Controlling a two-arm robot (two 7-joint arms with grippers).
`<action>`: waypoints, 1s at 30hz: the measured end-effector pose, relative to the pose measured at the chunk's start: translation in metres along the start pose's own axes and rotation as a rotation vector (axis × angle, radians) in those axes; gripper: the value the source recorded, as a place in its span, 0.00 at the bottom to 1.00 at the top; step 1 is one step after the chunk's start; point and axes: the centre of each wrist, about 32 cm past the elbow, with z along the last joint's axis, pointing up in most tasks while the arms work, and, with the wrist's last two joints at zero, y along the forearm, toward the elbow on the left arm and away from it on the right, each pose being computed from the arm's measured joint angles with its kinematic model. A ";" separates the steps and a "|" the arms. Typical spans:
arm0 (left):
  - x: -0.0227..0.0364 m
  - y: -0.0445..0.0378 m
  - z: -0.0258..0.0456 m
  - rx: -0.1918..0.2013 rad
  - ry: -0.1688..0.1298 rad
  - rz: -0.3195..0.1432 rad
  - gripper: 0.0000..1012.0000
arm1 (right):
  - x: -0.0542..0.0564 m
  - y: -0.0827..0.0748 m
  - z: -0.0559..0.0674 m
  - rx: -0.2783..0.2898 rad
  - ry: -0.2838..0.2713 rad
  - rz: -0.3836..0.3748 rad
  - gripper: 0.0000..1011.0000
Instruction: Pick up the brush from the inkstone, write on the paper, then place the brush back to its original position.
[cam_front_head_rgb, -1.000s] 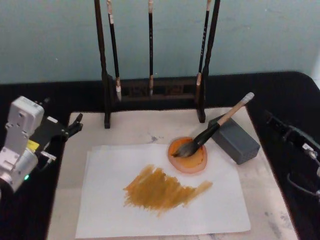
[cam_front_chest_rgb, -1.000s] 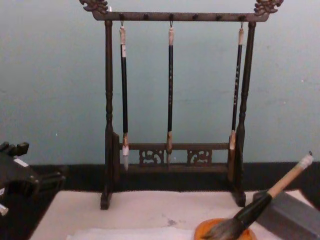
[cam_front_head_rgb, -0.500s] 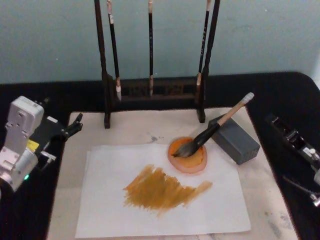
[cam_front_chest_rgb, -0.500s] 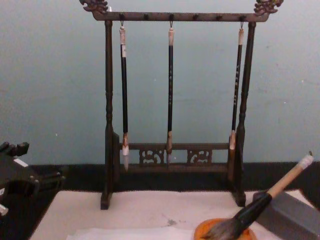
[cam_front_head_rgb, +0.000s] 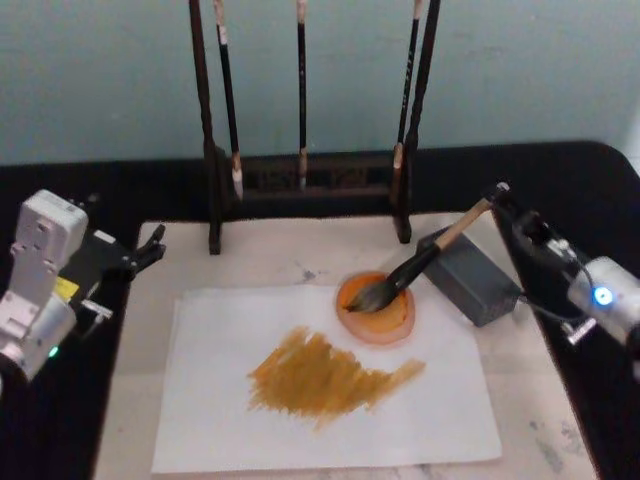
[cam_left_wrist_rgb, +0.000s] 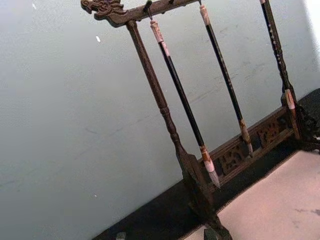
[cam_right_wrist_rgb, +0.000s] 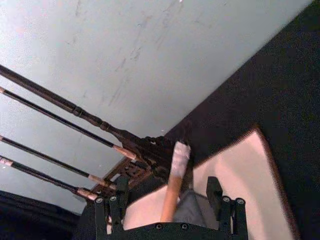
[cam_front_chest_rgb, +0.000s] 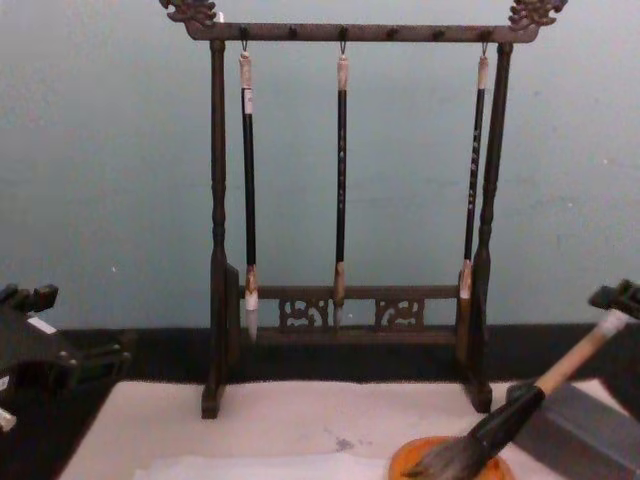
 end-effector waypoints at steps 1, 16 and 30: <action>0.0000 0.0000 0.0000 0.000 0.000 0.000 1.00 | 0.000 0.008 0.000 -0.002 -0.002 0.004 0.99; 0.0000 0.0000 0.0000 0.000 0.000 0.000 1.00 | 0.008 0.038 -0.001 0.010 0.010 -0.003 0.99; 0.0000 0.0000 0.0000 0.000 0.000 0.000 1.00 | 0.009 0.038 0.000 0.013 0.007 -0.007 0.97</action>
